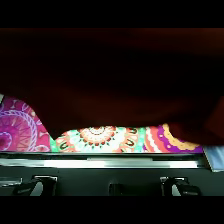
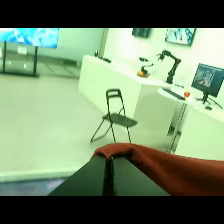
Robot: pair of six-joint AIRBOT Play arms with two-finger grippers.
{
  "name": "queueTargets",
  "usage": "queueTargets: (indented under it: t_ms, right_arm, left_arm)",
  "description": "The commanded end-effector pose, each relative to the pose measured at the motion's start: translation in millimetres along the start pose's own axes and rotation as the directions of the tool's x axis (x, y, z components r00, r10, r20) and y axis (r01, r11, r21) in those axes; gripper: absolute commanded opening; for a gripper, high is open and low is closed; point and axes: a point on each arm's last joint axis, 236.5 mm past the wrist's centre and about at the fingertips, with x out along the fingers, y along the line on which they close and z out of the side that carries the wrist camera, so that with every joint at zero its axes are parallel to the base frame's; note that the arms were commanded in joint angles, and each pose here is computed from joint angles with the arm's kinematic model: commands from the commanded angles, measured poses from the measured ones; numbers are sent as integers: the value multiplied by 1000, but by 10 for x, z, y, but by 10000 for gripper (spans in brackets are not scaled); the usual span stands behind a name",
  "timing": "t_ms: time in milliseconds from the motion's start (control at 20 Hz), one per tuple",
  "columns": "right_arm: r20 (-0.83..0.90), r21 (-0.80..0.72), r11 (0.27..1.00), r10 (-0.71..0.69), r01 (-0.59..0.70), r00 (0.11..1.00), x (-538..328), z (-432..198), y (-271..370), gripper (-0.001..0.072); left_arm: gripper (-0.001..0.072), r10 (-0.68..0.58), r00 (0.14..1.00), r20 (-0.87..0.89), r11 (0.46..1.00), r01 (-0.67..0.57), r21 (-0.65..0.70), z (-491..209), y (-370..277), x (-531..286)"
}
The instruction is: Fold the clothes and pants, and hang the long-sleeved shirts on hangers.
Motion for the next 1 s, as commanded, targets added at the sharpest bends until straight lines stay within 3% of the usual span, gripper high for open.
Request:
queueTargets:
  t_ms: [0,100,250,400,550,700,850,900,950]
  right_arm:
    - [-440,44,998,-23,48,898,385,-1142,-45,38]
    - [-654,61,996,-11,68,756,925,-2034,-7,38]
    - [-722,204,974,80,101,687,1949,-3161,209,39]
    - [-778,488,823,258,292,573,2488,-4143,626,39]
    - [-777,627,659,484,416,403,2579,-4823,1222,40]
    - [-792,609,704,526,364,308,2523,-5222,1563,40]
    - [-795,604,726,515,329,322,2604,-5368,1649,43]
    - [-790,607,725,504,326,349,2671,-5328,1589,82]
    - [-783,613,723,501,318,369,2734,-5234,1491,186]
  left_arm:
    - [25,47,982,-182,992,-68,-110,-755,499,310]
    - [26,78,943,-324,963,-156,-221,-1566,1000,590]
    - [26,206,894,-397,898,-334,-287,-2660,1879,1002]
    - [27,273,819,-505,824,-470,-316,-3506,2475,1218]
    - [28,210,751,-626,756,-531,-383,-4197,2596,1272]
    - [29,114,674,-730,734,-552,-396,-4726,2472,1222]
    - [33,41,615,-788,720,-565,-403,-5011,2367,1129]
    - [82,28,606,-795,716,-567,-407,-5023,2359,1095]
    - [223,19,601,-799,715,-567,-409,-4993,2377,1059]
